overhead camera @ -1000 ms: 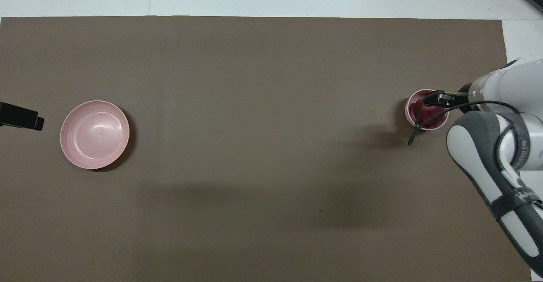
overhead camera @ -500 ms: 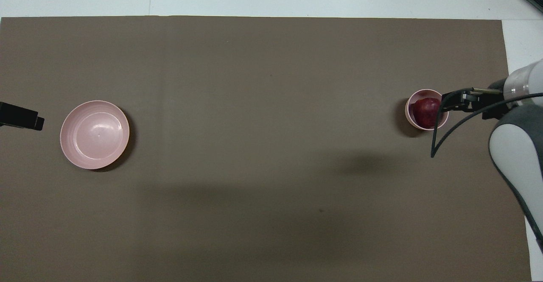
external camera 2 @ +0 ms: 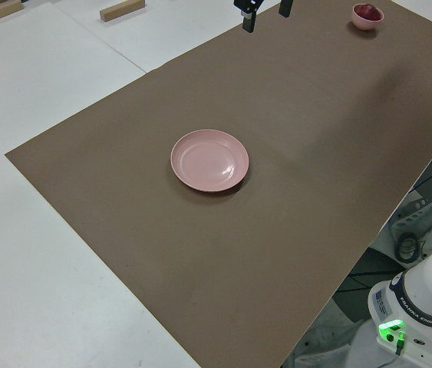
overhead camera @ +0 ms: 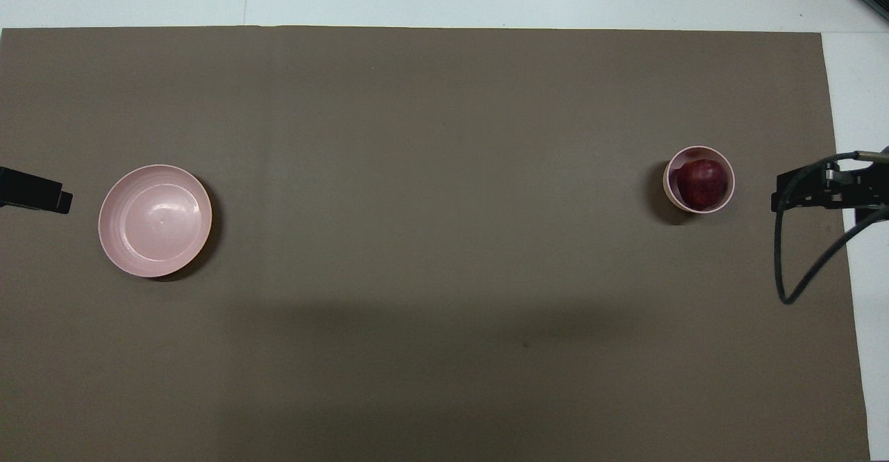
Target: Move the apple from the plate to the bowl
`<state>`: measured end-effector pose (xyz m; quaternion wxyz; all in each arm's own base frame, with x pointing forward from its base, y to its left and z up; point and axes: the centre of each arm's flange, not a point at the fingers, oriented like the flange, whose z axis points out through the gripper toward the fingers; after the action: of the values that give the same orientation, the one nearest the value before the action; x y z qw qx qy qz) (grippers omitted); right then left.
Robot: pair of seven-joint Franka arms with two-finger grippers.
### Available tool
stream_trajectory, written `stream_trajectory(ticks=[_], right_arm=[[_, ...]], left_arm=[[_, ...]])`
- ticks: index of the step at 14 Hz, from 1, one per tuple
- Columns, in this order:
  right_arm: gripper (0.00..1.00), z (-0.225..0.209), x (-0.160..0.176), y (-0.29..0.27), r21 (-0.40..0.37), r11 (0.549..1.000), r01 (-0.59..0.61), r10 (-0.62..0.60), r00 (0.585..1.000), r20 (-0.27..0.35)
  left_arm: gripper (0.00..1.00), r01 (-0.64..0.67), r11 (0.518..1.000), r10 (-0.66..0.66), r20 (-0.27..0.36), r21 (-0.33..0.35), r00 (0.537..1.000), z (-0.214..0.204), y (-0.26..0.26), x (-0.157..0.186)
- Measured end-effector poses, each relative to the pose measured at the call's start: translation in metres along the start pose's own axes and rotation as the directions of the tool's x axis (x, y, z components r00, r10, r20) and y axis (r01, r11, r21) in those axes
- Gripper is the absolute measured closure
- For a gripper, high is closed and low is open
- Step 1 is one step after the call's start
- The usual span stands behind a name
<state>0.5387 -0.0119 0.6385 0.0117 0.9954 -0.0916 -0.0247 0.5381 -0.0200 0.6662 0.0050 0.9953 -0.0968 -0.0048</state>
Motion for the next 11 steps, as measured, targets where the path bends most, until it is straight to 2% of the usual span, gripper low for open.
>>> stream_trajectory(ticks=[11], right_arm=[[0.00, -0.0038, -0.0008, -0.0077, 0.004, 1.000, 0.014, -0.014, 1.000, -0.002]], left_arm=[[0.00, 0.000, 1.000, 0.000, 0.000, 0.000, 1.000, 0.0000, 0.0000, 0.0000]])
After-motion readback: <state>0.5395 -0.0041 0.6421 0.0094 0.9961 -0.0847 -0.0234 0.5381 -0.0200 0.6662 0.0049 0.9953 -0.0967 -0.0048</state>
